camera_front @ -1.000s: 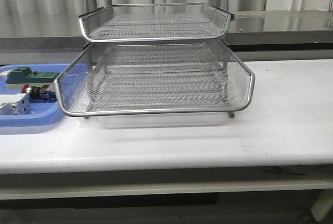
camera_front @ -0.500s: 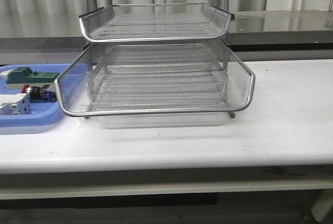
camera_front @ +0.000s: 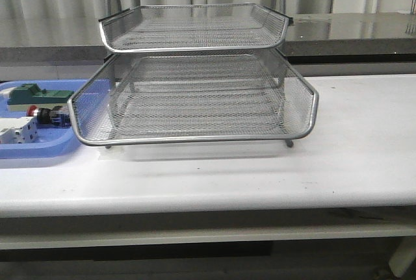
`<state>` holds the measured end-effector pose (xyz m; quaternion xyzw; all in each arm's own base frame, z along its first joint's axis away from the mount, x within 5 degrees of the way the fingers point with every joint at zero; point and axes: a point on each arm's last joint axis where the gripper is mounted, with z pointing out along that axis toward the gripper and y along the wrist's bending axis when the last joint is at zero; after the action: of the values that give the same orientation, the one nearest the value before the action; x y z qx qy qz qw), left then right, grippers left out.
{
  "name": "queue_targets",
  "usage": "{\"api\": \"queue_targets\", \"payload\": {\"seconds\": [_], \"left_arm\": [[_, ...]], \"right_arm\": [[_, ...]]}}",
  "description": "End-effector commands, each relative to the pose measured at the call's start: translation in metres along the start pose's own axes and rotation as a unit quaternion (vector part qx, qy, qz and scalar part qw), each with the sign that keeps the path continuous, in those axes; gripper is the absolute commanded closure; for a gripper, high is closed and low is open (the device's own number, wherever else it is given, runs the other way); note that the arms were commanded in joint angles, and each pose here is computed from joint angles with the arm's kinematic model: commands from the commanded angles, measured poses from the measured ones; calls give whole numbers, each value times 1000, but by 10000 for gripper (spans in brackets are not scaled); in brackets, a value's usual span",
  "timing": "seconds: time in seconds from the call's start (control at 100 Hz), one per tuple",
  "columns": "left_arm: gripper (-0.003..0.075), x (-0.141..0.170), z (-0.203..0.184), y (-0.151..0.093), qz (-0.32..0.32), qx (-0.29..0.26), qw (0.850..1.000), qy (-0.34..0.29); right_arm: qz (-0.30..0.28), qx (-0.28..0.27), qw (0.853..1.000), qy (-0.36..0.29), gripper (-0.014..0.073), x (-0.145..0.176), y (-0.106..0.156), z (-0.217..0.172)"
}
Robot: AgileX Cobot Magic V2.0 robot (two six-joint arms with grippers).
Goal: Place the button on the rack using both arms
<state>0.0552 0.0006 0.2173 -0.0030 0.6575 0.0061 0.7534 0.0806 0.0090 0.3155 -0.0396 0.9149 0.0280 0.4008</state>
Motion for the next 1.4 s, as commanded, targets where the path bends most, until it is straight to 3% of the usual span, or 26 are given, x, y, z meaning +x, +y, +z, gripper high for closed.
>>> {"api": "queue_targets", "payload": {"seconds": [0.0, 0.44, 0.64, 0.92, 1.16, 1.39], "left_arm": [[716, 7, -2, 0, -5, 1, 999, -31], [716, 5, -2, 0, -8, 1, 999, -40], [716, -12, -3, 0, -39, -1, 998, -51], [716, -52, 17, 0, -59, -5, 991, 124], [716, -97, 69, -1, -57, -7, 965, 255], [716, -117, 130, -1, 9, 15, 932, 363]], "right_arm": [[2, 0, 999, -43, 661, -13, 0, -8], [2, 0, 999, -43, 661, -13, 0, -8], [2, 0, 999, -43, 661, -13, 0, -8], [2, 0, 999, -43, 661, -13, 0, -8], [2, 0, 999, -43, 661, -13, 0, -8], [2, 0, 999, -42, 661, -13, 0, -7]]}}
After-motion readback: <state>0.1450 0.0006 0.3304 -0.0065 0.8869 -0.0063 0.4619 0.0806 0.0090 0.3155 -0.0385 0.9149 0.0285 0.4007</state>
